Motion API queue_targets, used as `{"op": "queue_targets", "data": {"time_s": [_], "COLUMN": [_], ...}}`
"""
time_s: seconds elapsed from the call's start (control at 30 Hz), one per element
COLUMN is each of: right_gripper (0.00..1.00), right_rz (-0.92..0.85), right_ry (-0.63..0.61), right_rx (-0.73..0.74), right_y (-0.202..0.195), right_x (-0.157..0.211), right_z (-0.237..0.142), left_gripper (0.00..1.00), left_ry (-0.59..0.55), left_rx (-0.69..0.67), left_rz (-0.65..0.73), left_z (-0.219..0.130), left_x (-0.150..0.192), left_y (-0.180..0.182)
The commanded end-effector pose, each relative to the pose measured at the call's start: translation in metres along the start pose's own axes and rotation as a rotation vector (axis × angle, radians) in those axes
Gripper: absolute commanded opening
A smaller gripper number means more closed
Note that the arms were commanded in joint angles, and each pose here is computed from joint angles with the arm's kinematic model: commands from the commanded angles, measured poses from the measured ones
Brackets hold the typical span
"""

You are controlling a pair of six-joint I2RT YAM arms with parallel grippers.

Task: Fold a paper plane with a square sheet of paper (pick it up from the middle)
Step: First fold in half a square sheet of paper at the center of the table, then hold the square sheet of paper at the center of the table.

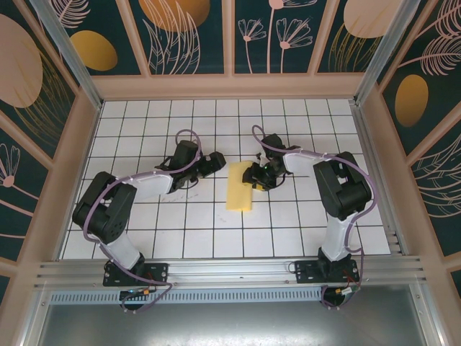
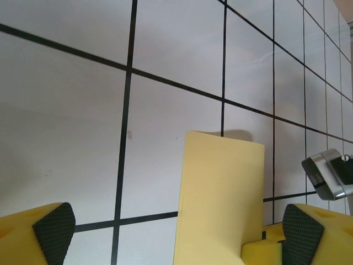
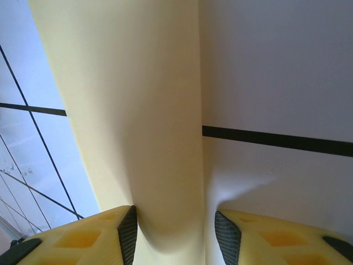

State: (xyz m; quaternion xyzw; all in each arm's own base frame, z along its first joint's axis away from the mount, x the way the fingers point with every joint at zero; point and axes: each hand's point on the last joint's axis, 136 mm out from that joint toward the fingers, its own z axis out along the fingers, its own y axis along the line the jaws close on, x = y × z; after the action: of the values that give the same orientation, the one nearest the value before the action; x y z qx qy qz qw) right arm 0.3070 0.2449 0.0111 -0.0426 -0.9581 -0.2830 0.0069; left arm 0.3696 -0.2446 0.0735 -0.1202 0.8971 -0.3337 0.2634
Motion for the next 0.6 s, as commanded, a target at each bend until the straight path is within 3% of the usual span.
{"op": "queue_targets", "data": {"time_s": [0.0, 0.3, 0.57], "right_gripper": [0.48, 0.48, 0.48], "right_rz": [0.092, 0.084, 0.083], "right_ry": [0.054, 0.071, 0.078], "right_rx": [0.394, 0.461, 0.513], "right_y": [-0.113, -0.130, -0.143], "right_x": [0.026, 0.032, 0.035], "right_z": [0.039, 0.045, 0.048], "left_gripper": [0.98, 0.98, 0.79], "left_ry": [-0.020, 0.057, 0.149], "left_rx": [0.029, 0.156, 0.198], "left_rz": [0.091, 0.120, 0.078], "left_z": [-0.009, -0.005, 0.010], "left_x": [-0.007, 0.006, 0.022], "left_y": [-0.015, -0.036, -0.038]}}
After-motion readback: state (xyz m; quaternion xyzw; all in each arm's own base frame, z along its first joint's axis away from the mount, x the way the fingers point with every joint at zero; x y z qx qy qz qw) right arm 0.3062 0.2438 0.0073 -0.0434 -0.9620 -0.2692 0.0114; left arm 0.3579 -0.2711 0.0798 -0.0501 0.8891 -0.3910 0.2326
